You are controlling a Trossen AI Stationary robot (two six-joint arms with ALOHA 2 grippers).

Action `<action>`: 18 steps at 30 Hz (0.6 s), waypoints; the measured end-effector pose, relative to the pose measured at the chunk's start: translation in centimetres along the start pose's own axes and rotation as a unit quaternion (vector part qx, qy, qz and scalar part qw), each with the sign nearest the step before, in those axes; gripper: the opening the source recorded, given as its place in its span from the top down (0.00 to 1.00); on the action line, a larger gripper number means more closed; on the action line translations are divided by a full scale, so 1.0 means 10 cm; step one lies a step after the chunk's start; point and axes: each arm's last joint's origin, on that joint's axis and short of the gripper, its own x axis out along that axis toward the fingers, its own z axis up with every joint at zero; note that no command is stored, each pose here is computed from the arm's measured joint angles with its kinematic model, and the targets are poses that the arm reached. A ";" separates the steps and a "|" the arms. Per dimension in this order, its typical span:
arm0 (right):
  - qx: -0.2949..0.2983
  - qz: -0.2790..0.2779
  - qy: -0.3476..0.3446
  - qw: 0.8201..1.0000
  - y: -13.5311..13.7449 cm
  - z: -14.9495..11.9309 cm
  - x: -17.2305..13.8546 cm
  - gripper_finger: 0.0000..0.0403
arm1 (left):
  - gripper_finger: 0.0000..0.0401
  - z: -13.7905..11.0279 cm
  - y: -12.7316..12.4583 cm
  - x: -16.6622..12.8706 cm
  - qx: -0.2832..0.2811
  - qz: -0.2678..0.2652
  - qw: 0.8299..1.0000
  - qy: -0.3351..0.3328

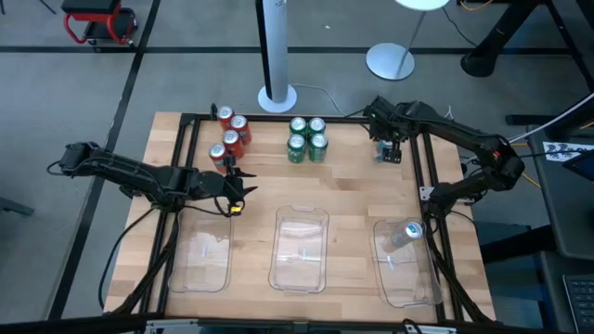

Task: Sort soda cans
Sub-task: Put the blue soda can into the right transparent bin

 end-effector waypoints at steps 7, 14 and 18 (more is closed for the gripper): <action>-0.006 0.008 -0.026 1.000 0.01 0.03 0.07 0.07 | 0.62 0.00 0.00 0.00 -0.001 0.000 1.000 0.000; -0.003 0.017 -0.020 1.000 0.05 -0.01 0.22 0.07 | 0.62 0.00 0.00 0.00 -0.002 0.000 1.000 0.000; -0.001 0.017 -0.033 0.999 0.07 0.00 0.28 0.07 | 0.62 0.00 0.00 0.00 -0.001 0.000 1.000 -0.002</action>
